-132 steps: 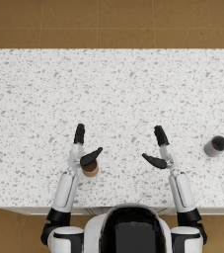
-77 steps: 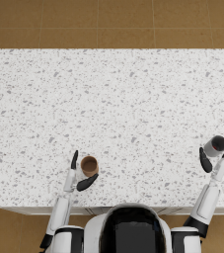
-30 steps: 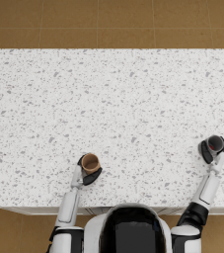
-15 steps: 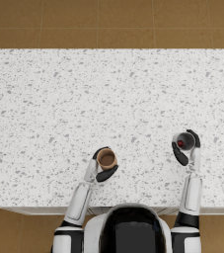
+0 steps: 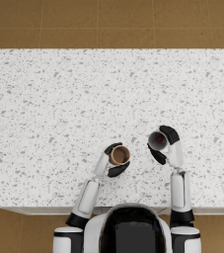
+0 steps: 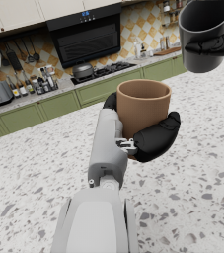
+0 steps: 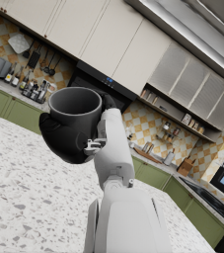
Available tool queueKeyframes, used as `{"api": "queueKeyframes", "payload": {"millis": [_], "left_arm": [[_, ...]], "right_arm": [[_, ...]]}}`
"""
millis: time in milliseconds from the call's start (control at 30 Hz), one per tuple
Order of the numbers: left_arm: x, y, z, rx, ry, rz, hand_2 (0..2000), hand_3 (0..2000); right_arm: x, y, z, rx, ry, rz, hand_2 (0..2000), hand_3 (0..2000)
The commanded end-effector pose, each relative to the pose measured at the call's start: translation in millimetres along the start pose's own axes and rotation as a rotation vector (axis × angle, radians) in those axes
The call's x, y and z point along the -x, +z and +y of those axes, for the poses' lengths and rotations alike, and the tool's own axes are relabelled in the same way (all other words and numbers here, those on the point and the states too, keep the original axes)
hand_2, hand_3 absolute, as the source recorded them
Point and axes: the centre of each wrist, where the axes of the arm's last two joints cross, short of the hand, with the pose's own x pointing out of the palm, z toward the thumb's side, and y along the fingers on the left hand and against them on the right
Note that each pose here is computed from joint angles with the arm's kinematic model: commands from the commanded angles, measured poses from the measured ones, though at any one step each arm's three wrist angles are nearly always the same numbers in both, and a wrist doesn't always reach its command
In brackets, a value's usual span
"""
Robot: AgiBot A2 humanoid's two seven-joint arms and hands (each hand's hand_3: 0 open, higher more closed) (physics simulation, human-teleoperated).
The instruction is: Pick up two cups and pour the berry on the right into the cup on the left
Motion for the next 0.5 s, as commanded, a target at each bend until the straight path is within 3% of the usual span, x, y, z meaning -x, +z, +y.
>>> {"api": "queueKeyframes", "payload": {"millis": [33, 200, 300, 500], "left_arm": [[-5, 0, 8, -0.004, -0.013, -0.006, 2000, 1280], [-7, -5, 7, 0.019, -0.018, -0.003, 2000, 1280], [-8, -7, 8, 0.025, -0.021, 0.065, 2000, 1280], [-12, -7, 10, 0.024, -0.032, 0.095, 2000, 1280]], "right_arm": [[1, 22, -9, 0.088, -0.013, 0.024, 2000, 1280], [0, 40, -8, 0.149, -0.023, 0.171, 2000, 1280], [-6, 46, -7, 0.169, -0.015, 0.255, 2000, 1280], [-14, 56, -7, 0.203, -0.012, 0.422, 2000, 1280]]}}
